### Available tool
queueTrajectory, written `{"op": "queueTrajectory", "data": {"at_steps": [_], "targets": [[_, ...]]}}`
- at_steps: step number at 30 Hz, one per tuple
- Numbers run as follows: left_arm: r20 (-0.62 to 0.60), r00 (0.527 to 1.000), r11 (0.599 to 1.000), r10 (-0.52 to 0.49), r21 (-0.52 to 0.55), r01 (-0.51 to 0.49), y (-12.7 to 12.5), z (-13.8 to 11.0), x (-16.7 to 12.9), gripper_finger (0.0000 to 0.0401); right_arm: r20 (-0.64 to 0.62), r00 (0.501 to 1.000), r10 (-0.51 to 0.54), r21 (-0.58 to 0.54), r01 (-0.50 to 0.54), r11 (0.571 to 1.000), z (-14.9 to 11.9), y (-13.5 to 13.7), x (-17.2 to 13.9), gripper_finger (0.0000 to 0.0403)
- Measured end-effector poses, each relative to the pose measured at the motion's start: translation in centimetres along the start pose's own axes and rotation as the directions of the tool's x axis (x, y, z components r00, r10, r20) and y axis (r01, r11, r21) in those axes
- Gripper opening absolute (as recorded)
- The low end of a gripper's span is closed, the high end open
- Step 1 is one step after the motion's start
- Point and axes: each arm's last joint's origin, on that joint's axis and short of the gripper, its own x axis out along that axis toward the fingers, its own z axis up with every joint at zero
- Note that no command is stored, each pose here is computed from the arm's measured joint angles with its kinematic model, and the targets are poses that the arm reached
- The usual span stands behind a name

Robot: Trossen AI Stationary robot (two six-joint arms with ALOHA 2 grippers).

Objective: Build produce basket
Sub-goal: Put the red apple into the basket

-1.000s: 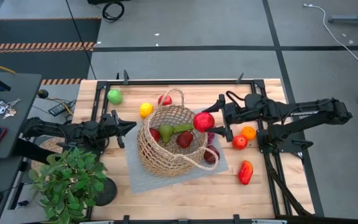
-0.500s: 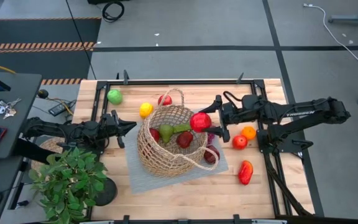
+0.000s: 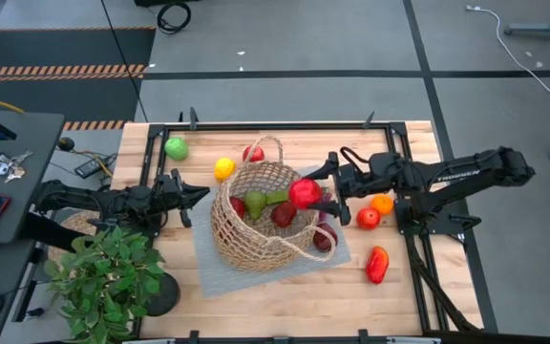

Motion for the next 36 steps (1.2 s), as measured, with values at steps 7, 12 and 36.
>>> {"op": "queueTrajectory", "data": {"at_steps": [7, 12, 36], "targets": [[0.000, 1.000, 1.000, 0.000, 0.000, 0.000, 0.0, 0.0, 0.0, 0.0033, -0.107, 0.993, -0.051, -0.067, 0.044, 0.997, 0.7, 1.6, 1.8, 0.0351], [0.000, 1.000, 1.000, 0.000, 0.000, 0.000, 0.0, 0.0, 0.0, 0.0039, -0.157, 0.981, -0.116, -0.159, 0.091, 0.983, 0.7, 2.4, 3.1, 0.0351], [0.001, 1.000, 1.000, 0.000, 0.000, 0.000, 0.0, 0.0, 0.0, 0.0037, -0.229, 0.947, -0.225, -0.090, 0.209, 0.974, 3.0, 3.3, 6.5, 0.0351]]}}
